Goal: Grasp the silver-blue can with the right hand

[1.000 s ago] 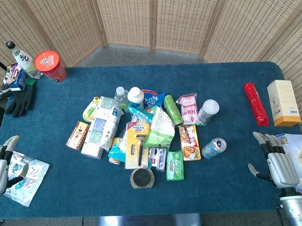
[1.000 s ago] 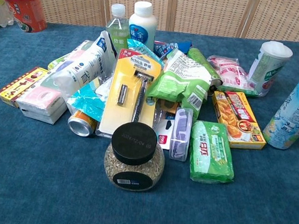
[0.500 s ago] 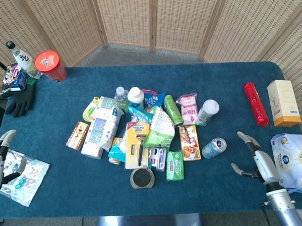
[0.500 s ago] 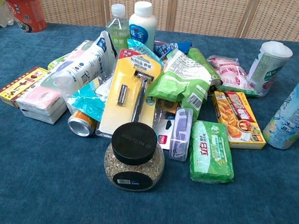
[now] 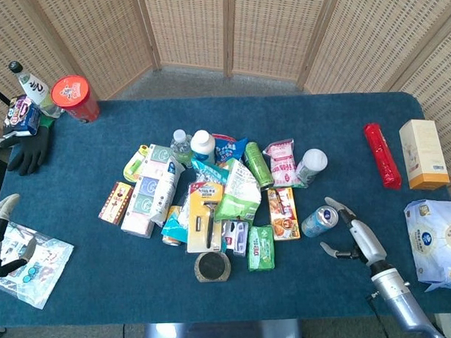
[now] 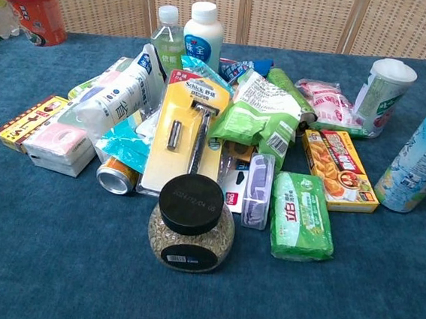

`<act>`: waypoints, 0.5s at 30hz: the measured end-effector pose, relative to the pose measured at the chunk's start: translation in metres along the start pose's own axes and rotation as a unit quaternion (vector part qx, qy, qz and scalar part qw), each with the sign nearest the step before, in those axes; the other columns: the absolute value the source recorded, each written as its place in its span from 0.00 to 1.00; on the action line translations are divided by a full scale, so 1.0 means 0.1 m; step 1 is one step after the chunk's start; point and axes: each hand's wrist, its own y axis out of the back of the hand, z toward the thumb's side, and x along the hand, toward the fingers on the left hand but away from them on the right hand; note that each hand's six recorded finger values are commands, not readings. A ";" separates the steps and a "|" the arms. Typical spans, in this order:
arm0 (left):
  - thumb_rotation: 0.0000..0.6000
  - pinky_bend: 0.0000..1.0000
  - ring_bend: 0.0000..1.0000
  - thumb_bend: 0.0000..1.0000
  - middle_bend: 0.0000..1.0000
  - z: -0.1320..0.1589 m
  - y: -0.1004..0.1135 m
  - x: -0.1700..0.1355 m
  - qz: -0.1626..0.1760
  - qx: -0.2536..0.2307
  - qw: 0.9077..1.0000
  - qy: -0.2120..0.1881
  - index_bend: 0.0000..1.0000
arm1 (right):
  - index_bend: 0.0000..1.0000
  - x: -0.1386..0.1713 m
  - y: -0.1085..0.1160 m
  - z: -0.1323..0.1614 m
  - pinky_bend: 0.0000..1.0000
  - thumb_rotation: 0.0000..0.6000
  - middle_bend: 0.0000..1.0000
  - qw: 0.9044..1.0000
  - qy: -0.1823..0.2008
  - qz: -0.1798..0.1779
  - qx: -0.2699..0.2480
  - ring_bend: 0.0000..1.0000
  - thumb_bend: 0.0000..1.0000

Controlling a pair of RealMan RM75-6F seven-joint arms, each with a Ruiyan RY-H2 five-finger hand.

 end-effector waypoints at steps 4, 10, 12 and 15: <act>0.90 0.00 0.25 0.41 0.15 -0.01 -0.01 0.00 -0.002 0.002 1.000 0.001 0.03 | 0.00 -0.07 -0.05 0.02 0.00 1.00 0.00 1.000 0.002 0.006 -0.012 0.00 0.30; 0.90 0.00 0.25 0.41 0.14 -0.06 0.00 -0.02 -0.001 0.002 1.000 0.008 0.03 | 0.00 -0.15 -0.13 0.05 0.00 0.99 0.00 0.999 0.006 0.018 -0.028 0.00 0.30; 0.90 0.00 0.25 0.41 0.14 -0.08 0.00 -0.03 -0.001 0.003 1.000 0.011 0.03 | 0.00 -0.18 -0.15 0.07 0.00 1.00 0.00 0.999 0.007 0.021 -0.034 0.00 0.30; 0.90 0.00 0.25 0.41 0.14 -0.12 0.00 -0.05 -0.001 0.004 1.000 0.015 0.03 | 0.00 -0.22 -0.17 0.08 0.00 1.00 0.00 0.999 0.007 0.024 -0.042 0.00 0.30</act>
